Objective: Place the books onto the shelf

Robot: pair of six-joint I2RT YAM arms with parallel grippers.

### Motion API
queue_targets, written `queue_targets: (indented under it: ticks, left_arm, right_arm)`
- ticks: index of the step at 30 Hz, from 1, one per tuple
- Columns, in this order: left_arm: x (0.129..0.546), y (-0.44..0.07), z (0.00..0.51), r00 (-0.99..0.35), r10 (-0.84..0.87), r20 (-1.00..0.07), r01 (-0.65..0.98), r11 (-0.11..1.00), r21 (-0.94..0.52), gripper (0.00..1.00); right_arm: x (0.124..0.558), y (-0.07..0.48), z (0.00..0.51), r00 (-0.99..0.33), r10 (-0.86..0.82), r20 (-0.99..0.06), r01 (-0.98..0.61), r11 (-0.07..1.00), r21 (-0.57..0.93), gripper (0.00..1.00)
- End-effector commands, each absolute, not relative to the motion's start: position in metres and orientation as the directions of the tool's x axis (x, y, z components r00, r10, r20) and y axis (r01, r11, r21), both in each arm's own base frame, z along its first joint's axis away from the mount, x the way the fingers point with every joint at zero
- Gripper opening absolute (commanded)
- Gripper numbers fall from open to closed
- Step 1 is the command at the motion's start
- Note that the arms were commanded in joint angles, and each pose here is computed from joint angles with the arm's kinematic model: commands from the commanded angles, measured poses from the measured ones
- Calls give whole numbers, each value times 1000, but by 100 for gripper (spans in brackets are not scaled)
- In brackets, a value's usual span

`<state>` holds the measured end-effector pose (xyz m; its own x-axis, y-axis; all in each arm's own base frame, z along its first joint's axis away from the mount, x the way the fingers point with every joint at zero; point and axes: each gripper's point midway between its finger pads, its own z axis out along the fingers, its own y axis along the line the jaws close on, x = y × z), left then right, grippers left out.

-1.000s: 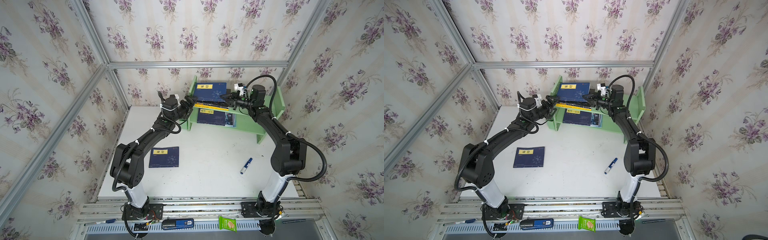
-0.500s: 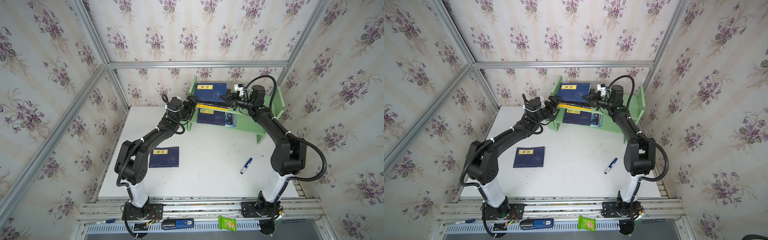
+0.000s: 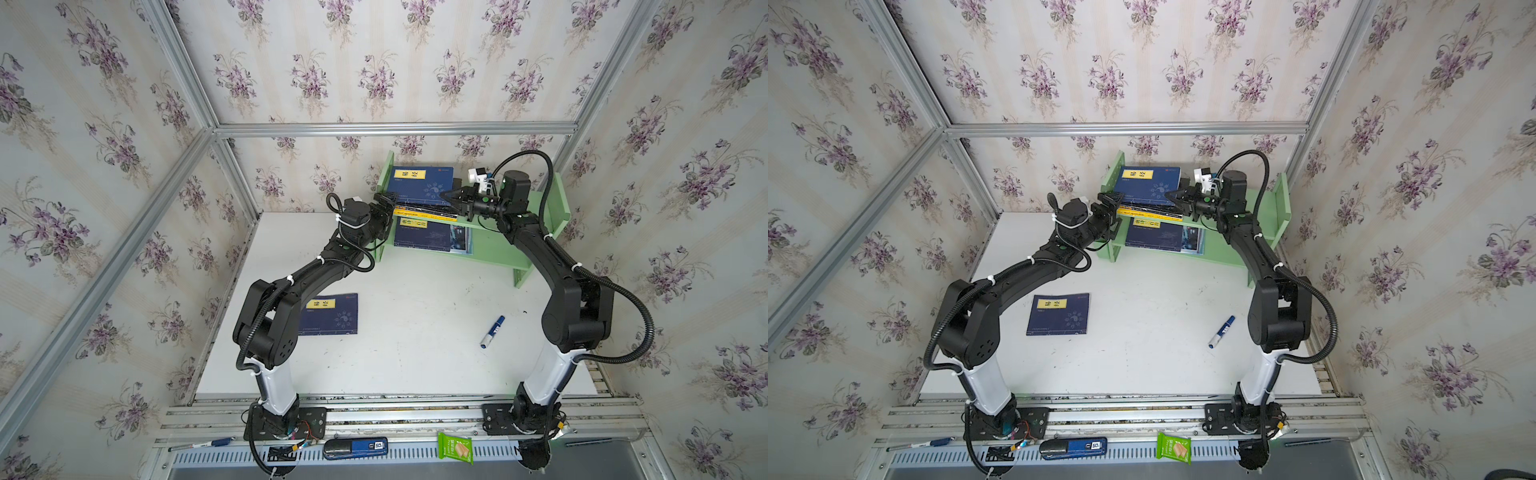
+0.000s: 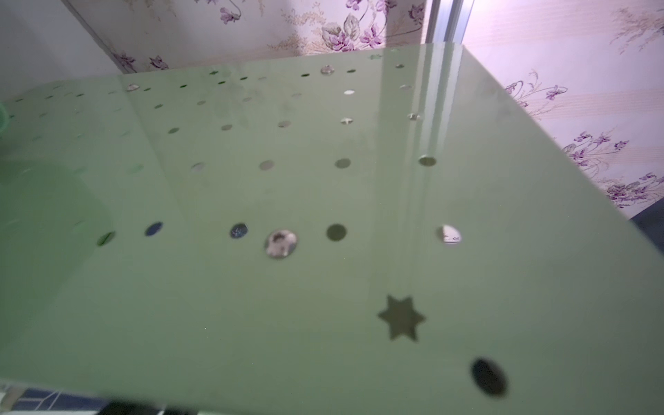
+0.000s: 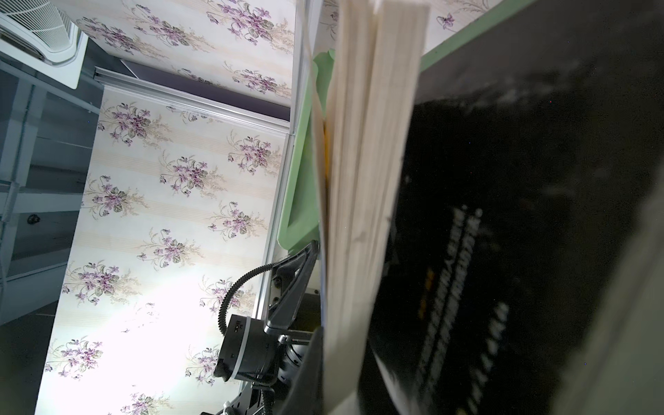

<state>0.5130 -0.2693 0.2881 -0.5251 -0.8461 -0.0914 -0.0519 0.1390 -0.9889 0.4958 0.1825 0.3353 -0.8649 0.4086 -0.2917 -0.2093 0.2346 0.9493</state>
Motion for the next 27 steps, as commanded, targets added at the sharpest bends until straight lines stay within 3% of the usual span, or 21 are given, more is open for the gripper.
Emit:
queue_targets:
  ticks: [1, 8, 14, 18, 27]
  left_arm:
    - [516, -264, 290, -477, -877, -61, -57, 101, -993, 99]
    - [512, -256, 277, -442, -895, -65, -108, 125, -986, 98]
    - [511, -254, 271, -439, -896, -66, -124, 133, -983, 98]
    - [510, -255, 271, -441, -895, -61, -126, 129, -984, 98]
    - [508, -256, 273, -450, -891, -61, -122, 129, -984, 99]
  right_arm:
    - [493, 183, 330, -865, 398, -304, -211, 260, 942, 5]
    - [492, 184, 329, -864, 396, -312, -213, 274, 938, 9]
    - [492, 181, 330, -852, 401, -336, -218, 311, 925, 26]
    - [489, 174, 331, -832, 405, -379, -214, 397, 893, 36]
    - [486, 159, 324, -804, 411, -430, -175, 528, 831, 36]
